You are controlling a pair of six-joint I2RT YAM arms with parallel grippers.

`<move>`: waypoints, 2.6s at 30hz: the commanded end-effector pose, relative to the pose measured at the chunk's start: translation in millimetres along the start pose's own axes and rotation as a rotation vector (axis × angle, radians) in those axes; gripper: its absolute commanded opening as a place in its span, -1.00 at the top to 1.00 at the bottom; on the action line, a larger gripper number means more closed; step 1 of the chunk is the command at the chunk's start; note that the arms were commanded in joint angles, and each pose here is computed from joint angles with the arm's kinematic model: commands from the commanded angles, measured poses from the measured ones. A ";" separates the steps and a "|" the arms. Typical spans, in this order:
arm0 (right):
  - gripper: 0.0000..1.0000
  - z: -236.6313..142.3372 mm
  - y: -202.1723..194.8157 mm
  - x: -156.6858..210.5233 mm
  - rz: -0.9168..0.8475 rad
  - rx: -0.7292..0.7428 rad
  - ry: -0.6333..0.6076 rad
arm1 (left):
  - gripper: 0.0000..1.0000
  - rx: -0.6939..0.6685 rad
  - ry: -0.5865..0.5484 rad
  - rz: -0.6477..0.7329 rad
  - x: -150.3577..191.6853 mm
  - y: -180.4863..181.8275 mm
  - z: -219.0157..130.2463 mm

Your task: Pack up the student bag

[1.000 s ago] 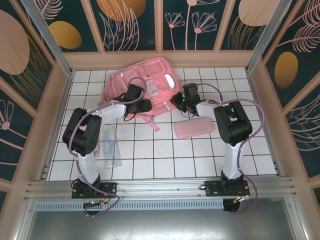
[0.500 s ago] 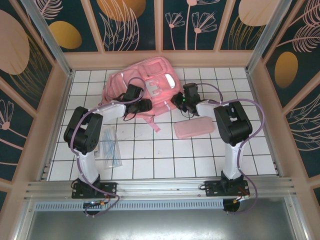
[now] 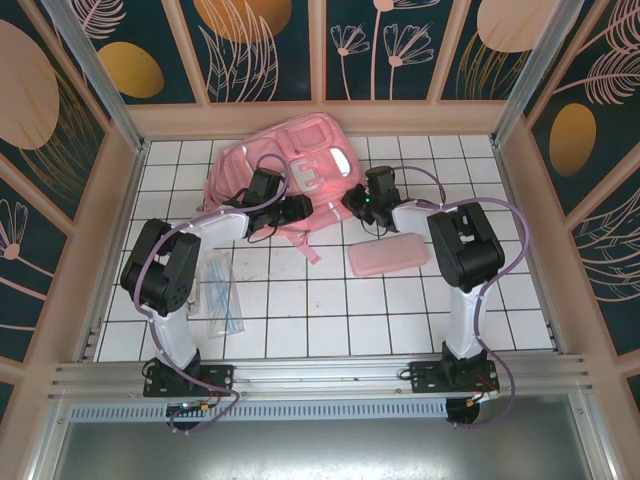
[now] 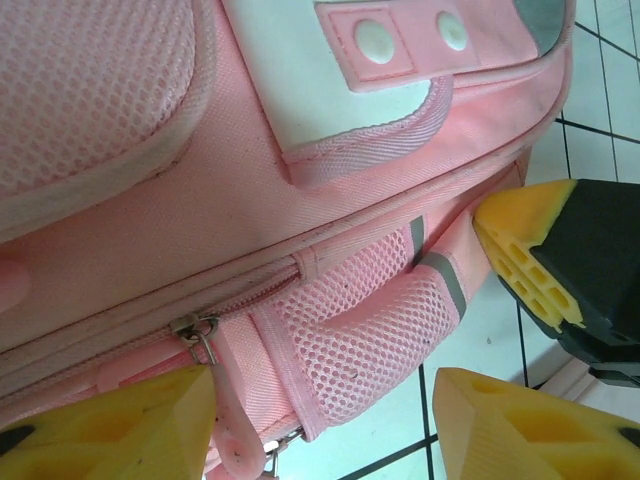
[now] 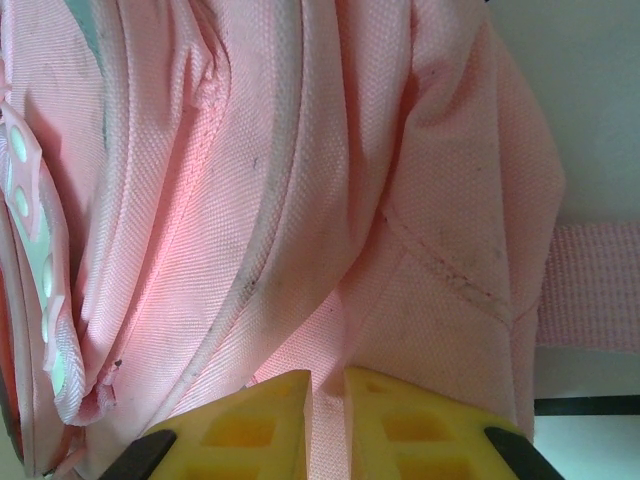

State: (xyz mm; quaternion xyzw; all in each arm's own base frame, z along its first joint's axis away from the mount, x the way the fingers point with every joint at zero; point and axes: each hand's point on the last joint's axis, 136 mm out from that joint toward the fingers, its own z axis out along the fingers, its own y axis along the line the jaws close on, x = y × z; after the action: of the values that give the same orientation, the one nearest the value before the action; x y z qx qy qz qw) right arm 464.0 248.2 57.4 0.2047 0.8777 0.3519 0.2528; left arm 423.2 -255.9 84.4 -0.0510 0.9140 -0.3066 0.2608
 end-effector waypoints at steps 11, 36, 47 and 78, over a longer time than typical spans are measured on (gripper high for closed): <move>0.66 -7.9 16.8 -6.5 -0.033 -0.020 -0.037 | -0.13 -0.299 0.068 0.103 3.9 42.0 12.2; 0.67 -8.5 15.6 -5.6 -0.043 -0.018 -0.036 | 0.99 -0.449 0.146 0.190 7.7 55.2 22.2; -0.10 -41.5 35.7 6.7 -0.091 -0.075 0.050 | 1.00 -0.024 0.121 0.113 -2.1 -31.8 1.8; 1.00 -25.4 28.8 -14.4 0.058 -0.128 -0.020 | 1.00 -0.331 0.109 0.198 20.2 24.9 -42.2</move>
State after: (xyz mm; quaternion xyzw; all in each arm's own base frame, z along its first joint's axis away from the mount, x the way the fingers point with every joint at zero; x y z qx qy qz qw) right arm 442.0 289.8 79.7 0.2017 0.8435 0.4629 0.1833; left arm 392.9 -266.4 90.9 0.0201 0.9510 -0.2136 0.2227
